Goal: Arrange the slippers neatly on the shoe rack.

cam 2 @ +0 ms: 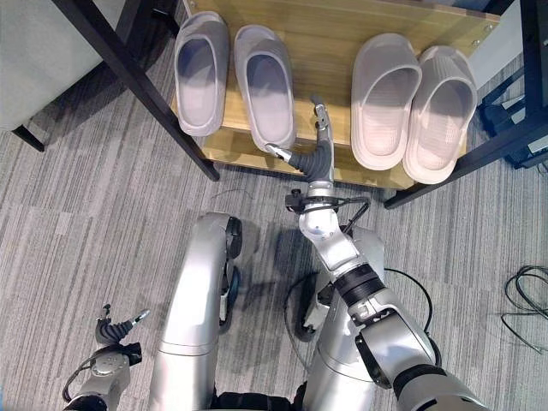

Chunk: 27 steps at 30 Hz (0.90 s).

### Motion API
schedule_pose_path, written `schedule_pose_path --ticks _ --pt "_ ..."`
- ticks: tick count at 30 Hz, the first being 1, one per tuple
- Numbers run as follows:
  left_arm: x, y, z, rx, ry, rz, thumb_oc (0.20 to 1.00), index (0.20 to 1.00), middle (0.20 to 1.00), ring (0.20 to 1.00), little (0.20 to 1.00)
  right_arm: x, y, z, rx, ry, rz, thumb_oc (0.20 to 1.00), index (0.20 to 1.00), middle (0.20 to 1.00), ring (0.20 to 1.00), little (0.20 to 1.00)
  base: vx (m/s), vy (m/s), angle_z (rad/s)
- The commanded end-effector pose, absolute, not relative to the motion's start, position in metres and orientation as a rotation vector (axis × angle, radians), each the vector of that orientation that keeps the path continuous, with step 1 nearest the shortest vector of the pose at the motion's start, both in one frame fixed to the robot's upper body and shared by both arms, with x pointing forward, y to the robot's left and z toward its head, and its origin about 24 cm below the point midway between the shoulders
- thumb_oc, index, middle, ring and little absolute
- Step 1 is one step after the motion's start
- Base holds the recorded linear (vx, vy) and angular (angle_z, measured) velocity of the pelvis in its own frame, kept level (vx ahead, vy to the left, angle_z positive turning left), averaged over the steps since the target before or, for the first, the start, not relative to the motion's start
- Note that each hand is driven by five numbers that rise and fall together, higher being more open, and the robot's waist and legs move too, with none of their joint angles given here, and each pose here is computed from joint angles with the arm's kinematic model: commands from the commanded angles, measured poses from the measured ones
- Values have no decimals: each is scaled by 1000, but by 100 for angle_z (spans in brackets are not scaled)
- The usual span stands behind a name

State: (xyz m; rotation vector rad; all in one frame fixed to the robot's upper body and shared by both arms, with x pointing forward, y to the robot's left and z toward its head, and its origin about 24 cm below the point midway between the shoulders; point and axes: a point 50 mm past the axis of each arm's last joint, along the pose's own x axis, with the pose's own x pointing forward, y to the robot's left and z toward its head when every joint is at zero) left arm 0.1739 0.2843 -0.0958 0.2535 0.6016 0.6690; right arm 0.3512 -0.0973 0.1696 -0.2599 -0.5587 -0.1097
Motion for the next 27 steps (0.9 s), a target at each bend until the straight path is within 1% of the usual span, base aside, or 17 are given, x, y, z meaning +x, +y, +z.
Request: schedule_pose_path --ticks 1,3,9,14,21,27 --pt "153 289 -102 326 631 696 1000 1000 1000 1000 1000 333 -75 204 -245 -779 4 1000 1000 1000 1000 1000 0 0 0" --pt "154 287 -103 335 635 689 1000 1000 1000 1000 1000 330 -65 201 -259 -778 48 1000 1000 1000 1000 1000 0 0 0" --pt "157 286 -102 354 636 678 1000 1000 1000 1000 1000 326 -53 198 -246 -774 95 1000 1000 1000 1000 1000 0 0 0" --pt "156 288 -102 372 640 680 1000 1000 1000 1000 1000 327 -49 204 -246 -790 90 1000 1000 1000 1000 1000 0 0 0" --pt "144 289 -109 371 687 688 1000 1000 1000 1000 1000 326 -46 210 -228 -806 97 1000 1000 1000 1000 1000 2 3 1" --pt "145 290 -108 375 686 686 1000 1000 1000 1000 1000 323 -49 208 -197 -798 102 1000 1000 1000 1000 1000 0 0 0"
